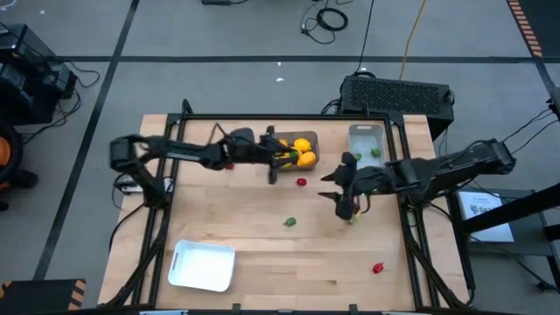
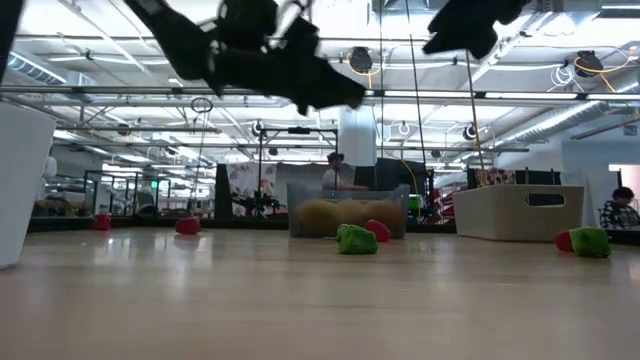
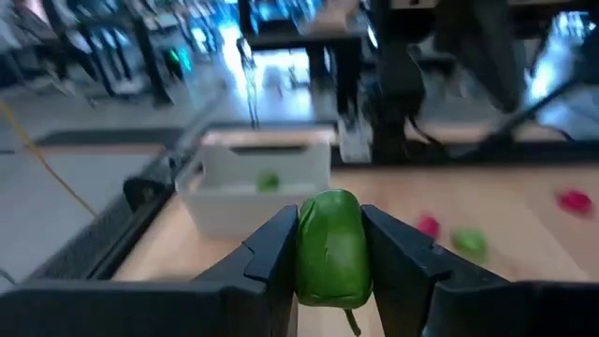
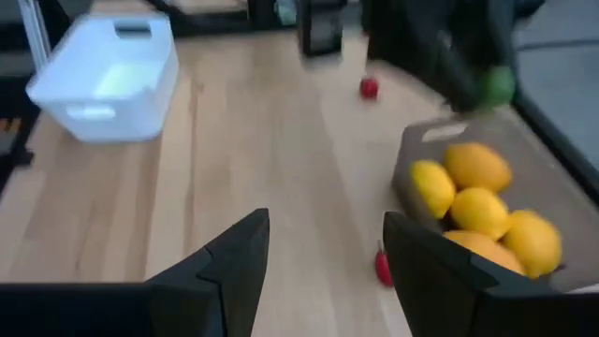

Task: Sort produce into baskets
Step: Put the green pepper into the gray bin

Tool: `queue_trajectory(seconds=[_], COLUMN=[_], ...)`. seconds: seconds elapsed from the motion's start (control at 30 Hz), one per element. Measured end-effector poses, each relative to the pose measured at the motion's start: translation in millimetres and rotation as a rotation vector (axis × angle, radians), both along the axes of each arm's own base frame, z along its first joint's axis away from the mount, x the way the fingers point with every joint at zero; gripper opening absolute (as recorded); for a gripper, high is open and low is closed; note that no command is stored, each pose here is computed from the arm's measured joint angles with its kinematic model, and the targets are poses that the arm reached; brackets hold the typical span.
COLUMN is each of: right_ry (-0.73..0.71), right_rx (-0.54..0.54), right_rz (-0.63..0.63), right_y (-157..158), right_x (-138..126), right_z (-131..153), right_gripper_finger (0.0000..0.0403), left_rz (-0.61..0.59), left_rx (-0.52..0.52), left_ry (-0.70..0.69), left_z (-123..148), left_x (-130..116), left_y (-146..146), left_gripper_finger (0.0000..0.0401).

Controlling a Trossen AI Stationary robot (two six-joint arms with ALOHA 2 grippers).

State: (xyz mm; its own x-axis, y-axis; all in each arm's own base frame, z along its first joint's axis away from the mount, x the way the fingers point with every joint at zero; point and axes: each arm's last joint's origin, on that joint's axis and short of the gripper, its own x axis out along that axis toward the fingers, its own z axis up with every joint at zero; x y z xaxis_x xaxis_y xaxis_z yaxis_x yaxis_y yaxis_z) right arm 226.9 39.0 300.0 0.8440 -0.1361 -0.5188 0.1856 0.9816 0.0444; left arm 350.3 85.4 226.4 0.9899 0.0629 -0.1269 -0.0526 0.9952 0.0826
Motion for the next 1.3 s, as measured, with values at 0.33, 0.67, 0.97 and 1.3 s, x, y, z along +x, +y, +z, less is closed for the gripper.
queue_trajectory(seconds=[0.33, 0.67, 0.97, 1.3], right_ry=[-0.159, -0.186, -0.185, -0.182], right_rx=[-0.047, -0.053, -0.071, -0.082], right_rz=[-0.013, -0.051, -0.074, -0.087], right_y=[-11, -19, -25, -29], right_x=[-27, -34, -33, -33], right_z=[30, 36, 36, 36], right_gripper_finger=[0.0201, 0.0201, 0.0201, 0.0201], left_rz=[-0.006, -0.004, 0.035, 0.126], left_rx=[-0.125, -0.130, -0.115, -0.122], left_ry=[-0.084, -0.091, -0.165, -0.103], left_z=[-33, -44, -55, -63], left_x=[103, 189, 232, 243], left_y=[3, 22, 41, 56], left_gripper_finger=[0.0118, 0.0118, 0.0118, 0.0118])
